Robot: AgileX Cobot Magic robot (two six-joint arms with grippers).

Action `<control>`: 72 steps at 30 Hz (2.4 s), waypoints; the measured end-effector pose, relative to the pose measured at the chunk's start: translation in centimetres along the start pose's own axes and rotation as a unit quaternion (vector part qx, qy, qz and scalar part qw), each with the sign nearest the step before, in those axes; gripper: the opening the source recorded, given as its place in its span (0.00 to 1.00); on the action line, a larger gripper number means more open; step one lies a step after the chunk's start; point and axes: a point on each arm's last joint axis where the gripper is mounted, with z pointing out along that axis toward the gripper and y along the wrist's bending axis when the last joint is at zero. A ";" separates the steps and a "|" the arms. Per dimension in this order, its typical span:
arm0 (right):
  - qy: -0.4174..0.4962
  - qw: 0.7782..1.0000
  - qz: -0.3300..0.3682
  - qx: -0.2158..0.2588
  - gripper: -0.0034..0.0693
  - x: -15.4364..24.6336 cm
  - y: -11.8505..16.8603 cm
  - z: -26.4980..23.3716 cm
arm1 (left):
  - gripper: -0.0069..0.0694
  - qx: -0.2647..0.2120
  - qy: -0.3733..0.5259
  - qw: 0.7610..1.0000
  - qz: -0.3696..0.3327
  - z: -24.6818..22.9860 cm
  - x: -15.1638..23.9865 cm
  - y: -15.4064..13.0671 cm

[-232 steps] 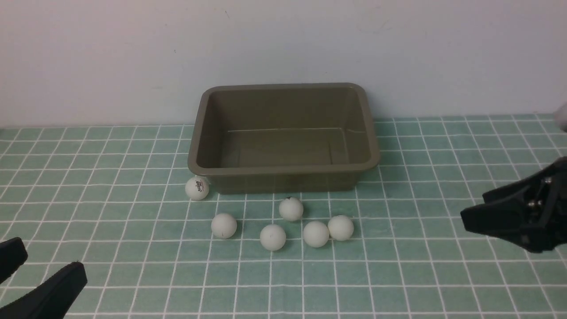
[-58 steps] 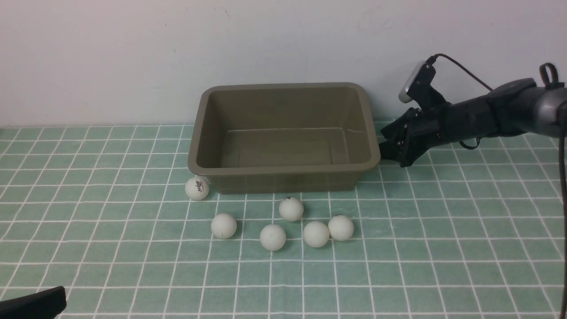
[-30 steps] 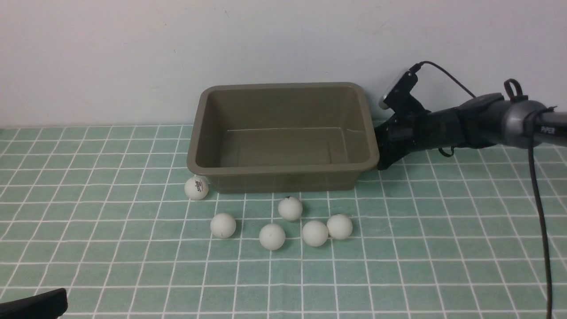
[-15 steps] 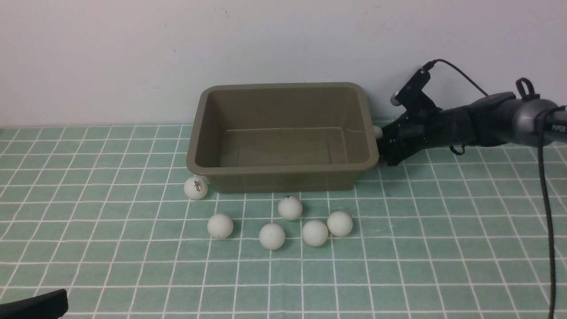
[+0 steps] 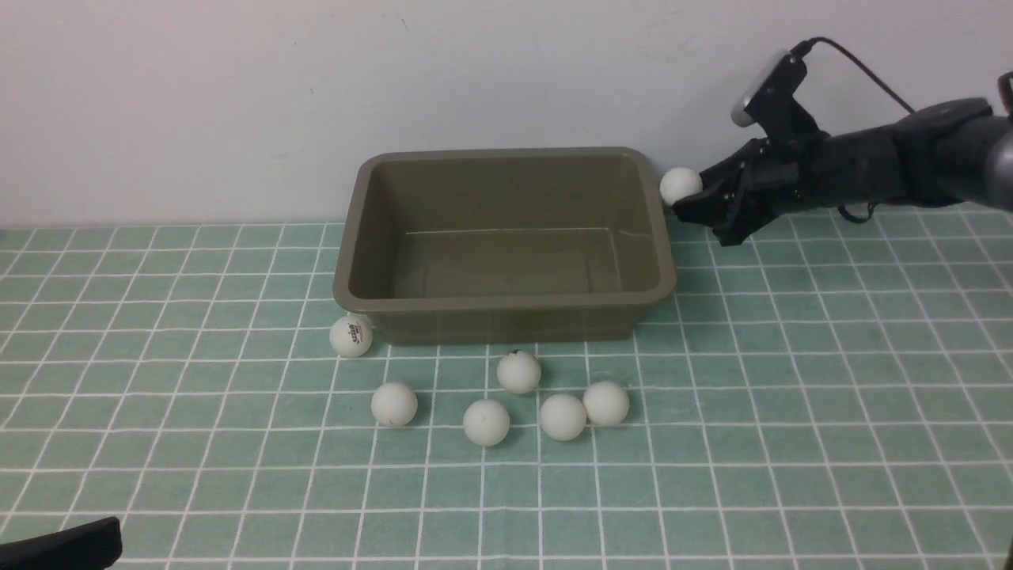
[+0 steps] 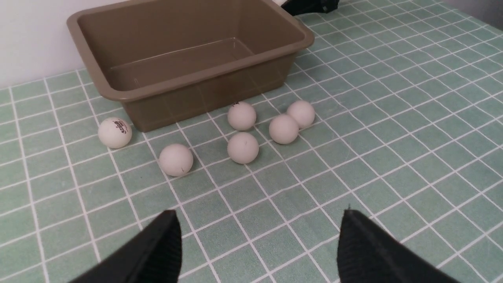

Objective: Put the table tennis balls in the box on the green coffee tablecloth.
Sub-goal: 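Release the ping pong ball into the bin and lift the gripper away, then reach for and grasp a ping pong ball on the table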

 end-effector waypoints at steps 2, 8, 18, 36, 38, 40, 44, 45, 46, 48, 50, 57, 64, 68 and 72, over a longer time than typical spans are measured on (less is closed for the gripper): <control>-0.005 1.000 -0.004 0.000 0.51 -0.7 0.0 -0.5 | 0.72 0.000 0.000 1.000 0.000 0.0 0.0 0.0; -0.043 0.998 -0.004 -0.052 0.51 -3.5 1.0 -2.7 | 0.72 0.000 0.000 1.000 0.000 0.0 0.0 0.0; -0.026 0.987 0.017 -0.159 0.51 -5.4 5.1 -1.6 | 0.72 -0.002 -0.002 1.000 0.000 0.0 0.0 0.0; 0.006 0.996 0.066 -0.057 0.77 -8.1 4.8 -2.6 | 0.72 -0.002 -0.002 1.000 0.000 0.0 0.0 0.0; -0.022 0.998 0.049 -0.016 0.74 -10.4 3.8 -6.3 | 0.72 -0.002 -0.002 1.000 0.000 0.0 0.0 0.0; -0.042 0.998 0.033 0.028 0.70 -12.4 2.9 -10.6 | 0.72 -0.002 -0.002 1.000 0.000 0.0 0.0 0.0; -0.051 0.994 0.032 0.090 0.65 -14.5 2.3 -16.8 | 0.72 -0.002 -0.002 1.000 0.000 0.0 0.0 0.0; -0.049 0.993 0.032 0.101 0.65 -14.7 2.3 -17.8 | 0.72 -0.002 -0.002 1.000 0.000 0.0 0.0 0.0; -0.050 0.992 0.035 0.114 0.64 -15.2 2.5 -19.3 | 0.72 -0.002 -0.002 1.000 0.000 0.0 0.0 0.0; -0.044 0.989 0.035 0.138 0.64 -15.9 2.9 -21.5 | 0.72 -0.002 -0.002 1.000 0.000 0.0 0.0 0.0; -0.041 0.986 0.037 0.158 0.64 -16.7 3.6 -23.6 | 0.72 -0.002 -0.002 1.000 0.000 0.0 0.0 0.0; -0.041 0.983 0.075 0.163 0.64 -19.1 8.0 -30.0 | 0.72 -0.002 -0.002 1.000 0.000 0.0 0.0 0.0; -0.033 0.984 0.118 0.129 0.64 -18.0 12.4 -32.6 | 0.72 -0.005 -0.006 1.000 0.000 0.0 -0.1 0.1; -0.020 0.984 0.142 0.108 0.64 -16.1 13.9 -32.0 | 0.72 -0.006 -0.008 1.000 0.000 0.0 -0.1 0.1; 0.007 0.981 0.186 0.061 0.64 -11.8 16.1 -29.6 | 0.72 -0.007 -0.009 1.000 0.000 0.0 -0.2 0.1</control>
